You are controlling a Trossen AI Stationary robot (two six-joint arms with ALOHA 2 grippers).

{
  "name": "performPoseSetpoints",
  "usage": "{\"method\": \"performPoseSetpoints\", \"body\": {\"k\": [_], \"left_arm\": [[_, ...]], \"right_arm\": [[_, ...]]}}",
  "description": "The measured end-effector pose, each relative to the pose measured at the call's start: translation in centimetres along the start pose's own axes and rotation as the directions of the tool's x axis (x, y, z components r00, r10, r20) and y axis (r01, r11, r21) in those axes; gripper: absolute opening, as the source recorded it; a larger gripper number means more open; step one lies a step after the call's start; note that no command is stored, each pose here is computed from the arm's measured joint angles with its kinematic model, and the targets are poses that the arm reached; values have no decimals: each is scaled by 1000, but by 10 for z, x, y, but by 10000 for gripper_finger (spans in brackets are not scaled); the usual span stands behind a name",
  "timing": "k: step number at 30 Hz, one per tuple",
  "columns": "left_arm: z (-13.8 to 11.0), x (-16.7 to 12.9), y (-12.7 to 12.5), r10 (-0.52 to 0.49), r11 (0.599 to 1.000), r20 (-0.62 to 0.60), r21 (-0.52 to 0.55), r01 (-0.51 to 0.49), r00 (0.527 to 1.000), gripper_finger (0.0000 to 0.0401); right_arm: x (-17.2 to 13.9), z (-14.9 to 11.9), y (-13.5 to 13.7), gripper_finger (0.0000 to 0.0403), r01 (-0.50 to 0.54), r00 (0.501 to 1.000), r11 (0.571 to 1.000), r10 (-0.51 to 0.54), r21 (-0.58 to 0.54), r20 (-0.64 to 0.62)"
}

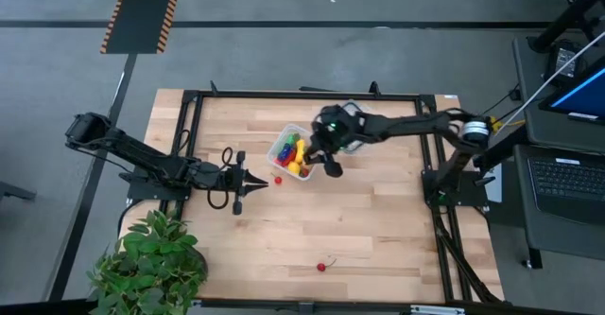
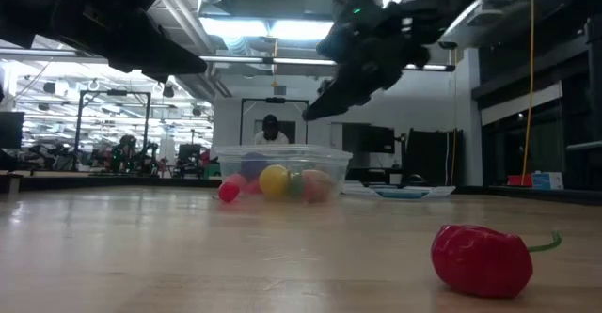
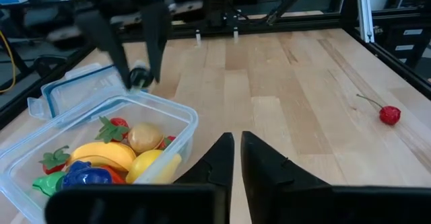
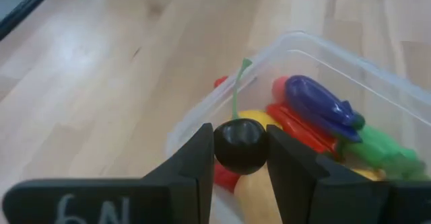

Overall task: Pick and placing Produce into tupperware
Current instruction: Put the black cherry into the transparent container

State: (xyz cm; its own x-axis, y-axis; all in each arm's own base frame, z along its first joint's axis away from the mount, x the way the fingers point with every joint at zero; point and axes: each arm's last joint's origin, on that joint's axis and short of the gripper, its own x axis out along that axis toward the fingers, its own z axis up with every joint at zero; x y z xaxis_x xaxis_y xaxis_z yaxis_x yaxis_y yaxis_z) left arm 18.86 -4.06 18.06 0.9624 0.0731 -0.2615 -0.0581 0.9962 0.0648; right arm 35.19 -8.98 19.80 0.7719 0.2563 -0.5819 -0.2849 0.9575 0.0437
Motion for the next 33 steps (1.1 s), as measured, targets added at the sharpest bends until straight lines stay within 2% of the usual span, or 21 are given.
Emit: {"method": "performPoseSetpoints", "body": {"k": [12,20,26,33], "left_arm": [[-1,0,0,0,1000,-5,2,0,1000,47],[-1,0,0,1,1000,-13,5,-1,1000,57],[-1,0,0,1,1000,-14,5,-1,1000,62],[-1,0,0,1,1000,-14,6,-1,1000,57]], "right_arm": [[46,27,-39,112,-121,970,992,126,37,-208],[66,31,-53,112,-129,971,992,128,8,-203],[81,20,-57,112,-148,960,988,152,35,-235],[83,18,-57,112,-162,959,986,167,40,-231]]}}
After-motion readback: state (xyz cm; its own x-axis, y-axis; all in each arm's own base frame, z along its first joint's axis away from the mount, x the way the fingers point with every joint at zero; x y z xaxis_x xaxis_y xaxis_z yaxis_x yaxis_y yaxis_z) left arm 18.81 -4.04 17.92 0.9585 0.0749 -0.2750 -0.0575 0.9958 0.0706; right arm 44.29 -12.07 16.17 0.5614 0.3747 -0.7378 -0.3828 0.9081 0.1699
